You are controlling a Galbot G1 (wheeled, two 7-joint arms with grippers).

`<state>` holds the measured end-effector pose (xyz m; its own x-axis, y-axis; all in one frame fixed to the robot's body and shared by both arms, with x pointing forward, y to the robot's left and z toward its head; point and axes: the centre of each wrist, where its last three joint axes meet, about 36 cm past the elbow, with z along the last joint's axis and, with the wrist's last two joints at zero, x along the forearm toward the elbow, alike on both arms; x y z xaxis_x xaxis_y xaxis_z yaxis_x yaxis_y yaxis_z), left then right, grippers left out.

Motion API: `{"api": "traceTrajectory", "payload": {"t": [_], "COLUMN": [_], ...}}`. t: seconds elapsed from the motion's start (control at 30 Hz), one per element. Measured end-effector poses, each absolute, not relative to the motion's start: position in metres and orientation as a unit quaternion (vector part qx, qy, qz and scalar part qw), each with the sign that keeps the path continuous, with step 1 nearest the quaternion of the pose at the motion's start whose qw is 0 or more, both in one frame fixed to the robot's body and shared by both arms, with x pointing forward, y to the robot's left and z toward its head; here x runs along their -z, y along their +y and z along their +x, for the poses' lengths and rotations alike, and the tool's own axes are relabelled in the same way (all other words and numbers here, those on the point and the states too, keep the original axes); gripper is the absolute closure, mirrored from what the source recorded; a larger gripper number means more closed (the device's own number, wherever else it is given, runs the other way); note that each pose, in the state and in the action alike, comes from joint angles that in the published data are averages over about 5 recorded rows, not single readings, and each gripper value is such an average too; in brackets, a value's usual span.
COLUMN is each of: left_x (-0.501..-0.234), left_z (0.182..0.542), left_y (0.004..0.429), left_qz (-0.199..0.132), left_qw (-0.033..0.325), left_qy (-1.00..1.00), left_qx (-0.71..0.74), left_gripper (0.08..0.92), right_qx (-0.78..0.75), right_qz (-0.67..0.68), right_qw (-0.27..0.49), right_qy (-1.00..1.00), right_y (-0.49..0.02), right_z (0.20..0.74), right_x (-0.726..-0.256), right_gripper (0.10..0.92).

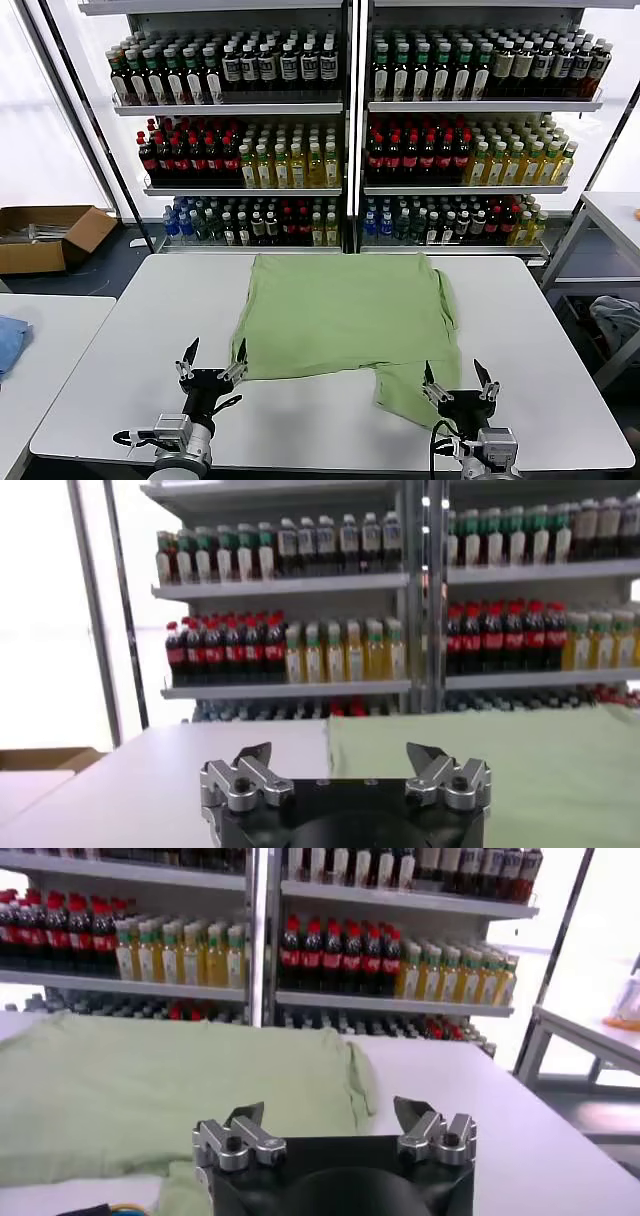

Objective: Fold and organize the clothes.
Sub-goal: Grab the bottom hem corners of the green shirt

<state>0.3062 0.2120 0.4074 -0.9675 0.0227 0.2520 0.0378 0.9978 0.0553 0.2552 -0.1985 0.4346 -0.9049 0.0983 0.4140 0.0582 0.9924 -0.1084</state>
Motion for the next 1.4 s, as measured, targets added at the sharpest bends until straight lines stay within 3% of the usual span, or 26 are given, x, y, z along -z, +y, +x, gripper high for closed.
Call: {"api": "traceTrajectory", "payload": {"t": [0.47, 1.4], "left_x": [-0.396, -0.365], "left_z": [0.308, 0.321], "left_y": [0.217, 0.215], "left_qz": [-0.031, -0.042], "left_qw": [0.179, 0.216], "left_qy": [-0.982, -0.974], "left_qx": [0.044, 0.045], "left_gripper": [0.177, 0.184], "right_qx": [-0.036, -0.010], "right_qz": [-0.051, -0.071], "right_qw": [0.249, 0.282], "right_qy": [-0.966, -0.957], "right_y": [-0.190, -0.187], "right_z": [0.244, 0.243], "right_x": [-0.426, -0.406], "right_gripper": [0.200, 0.202]}}
